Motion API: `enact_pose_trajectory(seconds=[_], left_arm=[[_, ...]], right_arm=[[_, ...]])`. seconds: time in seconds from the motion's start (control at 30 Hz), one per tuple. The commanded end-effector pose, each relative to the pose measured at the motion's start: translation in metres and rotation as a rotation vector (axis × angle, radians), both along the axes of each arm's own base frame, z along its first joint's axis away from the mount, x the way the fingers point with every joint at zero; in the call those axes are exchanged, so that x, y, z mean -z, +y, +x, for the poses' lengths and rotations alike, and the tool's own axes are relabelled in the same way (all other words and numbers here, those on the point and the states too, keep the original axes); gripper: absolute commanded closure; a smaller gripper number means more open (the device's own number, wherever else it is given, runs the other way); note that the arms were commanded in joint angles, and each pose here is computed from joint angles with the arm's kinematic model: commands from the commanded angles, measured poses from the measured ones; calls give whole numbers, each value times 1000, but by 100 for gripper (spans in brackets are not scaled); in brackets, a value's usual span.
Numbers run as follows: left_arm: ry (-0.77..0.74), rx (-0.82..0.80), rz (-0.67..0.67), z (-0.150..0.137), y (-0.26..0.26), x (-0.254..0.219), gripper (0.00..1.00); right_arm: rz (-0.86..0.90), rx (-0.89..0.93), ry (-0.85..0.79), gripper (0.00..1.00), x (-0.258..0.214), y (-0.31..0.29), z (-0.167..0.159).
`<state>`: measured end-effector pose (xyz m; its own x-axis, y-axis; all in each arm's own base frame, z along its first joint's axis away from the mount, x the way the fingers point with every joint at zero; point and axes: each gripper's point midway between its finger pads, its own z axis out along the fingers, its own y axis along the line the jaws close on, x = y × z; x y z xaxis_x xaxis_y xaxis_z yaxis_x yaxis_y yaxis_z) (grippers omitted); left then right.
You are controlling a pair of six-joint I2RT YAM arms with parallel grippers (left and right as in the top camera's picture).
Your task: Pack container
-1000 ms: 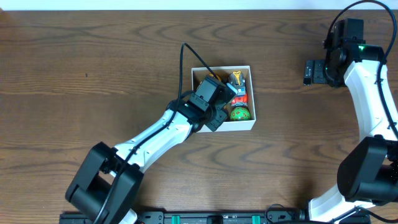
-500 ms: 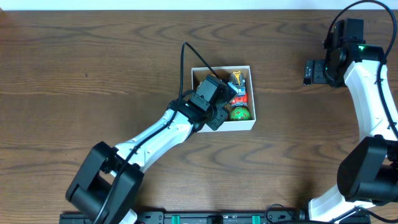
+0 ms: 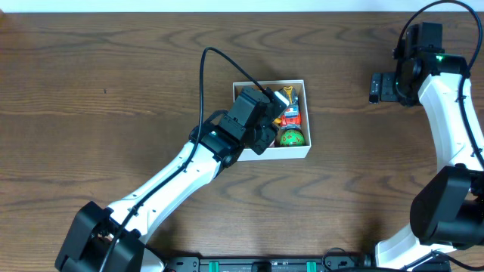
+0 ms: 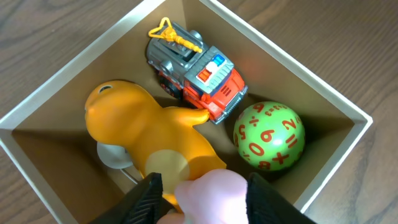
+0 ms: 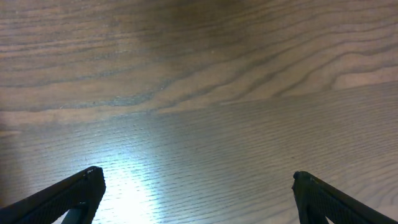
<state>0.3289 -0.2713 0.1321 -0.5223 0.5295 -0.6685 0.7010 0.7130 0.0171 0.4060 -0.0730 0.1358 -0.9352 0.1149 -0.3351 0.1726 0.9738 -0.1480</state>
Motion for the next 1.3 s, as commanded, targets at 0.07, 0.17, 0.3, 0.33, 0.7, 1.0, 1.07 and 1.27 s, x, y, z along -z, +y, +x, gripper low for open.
enact_pose_trajectory(seconds=[0.07, 0.17, 0.3, 0.33, 0.7, 1.0, 1.07, 1.27], left_arm=[[-96, -161, 93, 22, 32, -7, 52], [-173, -459, 112, 45, 76, -24, 43], [-197, -770, -4, 60, 127, -47, 26], [-191, -826, -37, 61, 138, -51, 24], [-150, -1134, -29, 65, 247, -51, 2], [-121, -1154, 5, 60, 257, -44, 2], [-121, -1154, 5, 60, 257, -44, 2], [-121, -1154, 5, 60, 257, -44, 2]], right_arm=[[-11, 1, -12, 1, -6, -4, -1], [-10, 1, -12, 1, -6, -4, -1], [-11, 2, -12, 1, -6, -4, -1], [-10, 2, -12, 1, -6, -4, -1], [-11, 1, -11, 1, -6, -4, -1], [-11, 2, -12, 1, -6, -4, -1], [-11, 1, -12, 1, -6, -4, -1], [-10, 2, -12, 1, -6, -4, -1]])
